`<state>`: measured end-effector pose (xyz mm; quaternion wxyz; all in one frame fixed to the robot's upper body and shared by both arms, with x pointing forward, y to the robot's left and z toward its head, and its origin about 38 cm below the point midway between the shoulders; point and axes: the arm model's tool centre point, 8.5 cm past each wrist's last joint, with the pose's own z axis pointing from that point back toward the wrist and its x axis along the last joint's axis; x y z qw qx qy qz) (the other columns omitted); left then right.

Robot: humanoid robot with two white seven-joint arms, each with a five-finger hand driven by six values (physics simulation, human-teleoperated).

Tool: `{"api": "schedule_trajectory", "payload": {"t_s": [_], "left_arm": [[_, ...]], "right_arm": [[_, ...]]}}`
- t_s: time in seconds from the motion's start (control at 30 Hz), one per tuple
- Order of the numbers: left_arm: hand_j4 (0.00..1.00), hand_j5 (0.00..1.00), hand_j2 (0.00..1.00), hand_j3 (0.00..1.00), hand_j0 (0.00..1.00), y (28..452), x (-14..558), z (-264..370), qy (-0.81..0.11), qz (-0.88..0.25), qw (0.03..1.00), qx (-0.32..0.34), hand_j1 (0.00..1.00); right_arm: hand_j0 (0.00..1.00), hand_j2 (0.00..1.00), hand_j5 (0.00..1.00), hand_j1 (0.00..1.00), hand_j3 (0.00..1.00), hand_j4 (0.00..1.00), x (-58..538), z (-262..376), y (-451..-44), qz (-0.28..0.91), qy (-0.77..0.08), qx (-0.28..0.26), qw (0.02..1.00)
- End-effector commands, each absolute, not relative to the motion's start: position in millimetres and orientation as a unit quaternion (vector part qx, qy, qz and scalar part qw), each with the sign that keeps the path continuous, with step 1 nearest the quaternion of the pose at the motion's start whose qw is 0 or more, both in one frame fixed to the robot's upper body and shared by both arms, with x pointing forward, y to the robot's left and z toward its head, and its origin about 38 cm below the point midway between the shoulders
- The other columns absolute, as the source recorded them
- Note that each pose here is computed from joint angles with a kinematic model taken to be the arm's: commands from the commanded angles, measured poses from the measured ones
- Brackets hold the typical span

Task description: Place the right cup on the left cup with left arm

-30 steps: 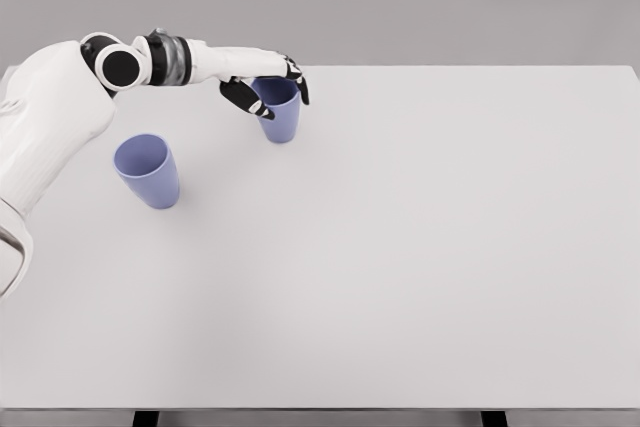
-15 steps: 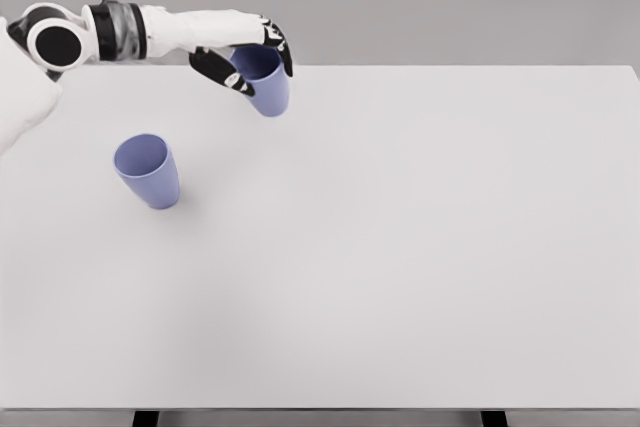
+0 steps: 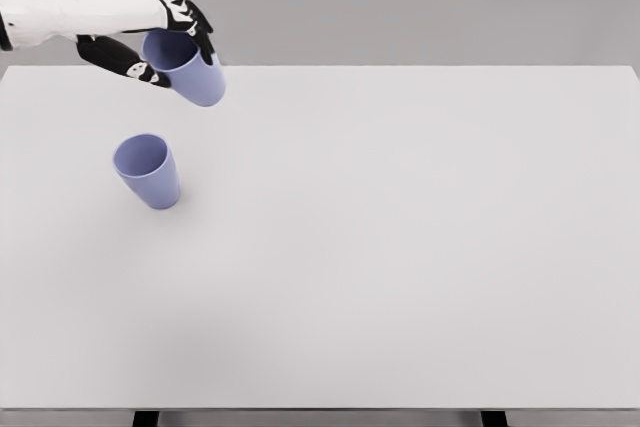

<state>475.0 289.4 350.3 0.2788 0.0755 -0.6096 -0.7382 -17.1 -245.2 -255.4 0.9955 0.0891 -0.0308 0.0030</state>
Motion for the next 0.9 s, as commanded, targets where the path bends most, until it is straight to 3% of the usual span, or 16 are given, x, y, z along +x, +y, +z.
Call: {"api": "schedule_trajectory", "payload": {"t_s": [0.0, 0.4, 0.87], "left_arm": [[0.59, 0.59, 0.59, 0.59, 0.59, 304, 461, 362, -0.610, -0.737, 0.279, 0.083, 0.59], [0.59, 0.59, 0.59, 0.59, 0.59, 352, 442, 347, -0.582, -0.739, 0.325, 0.097, 0.59], [0.59, 0.59, 0.59, 0.59, 0.59, 355, 434, 357, -0.592, -0.732, 0.323, 0.095, 0.59]], "right_arm": [[1.00, 1.00, 1.00, 1.00, 1.00, 1.00, -17, -255, -245, 0.003, -0.031, 0.089, 0.996], [1.00, 1.00, 1.00, 1.00, 1.00, 1.00, -17, -255, -245, 0.003, -0.031, 0.089, 0.996], [1.00, 1.00, 1.00, 1.00, 1.00, 1.00, -17, -255, -245, 0.003, -0.031, 0.089, 0.996]]}}
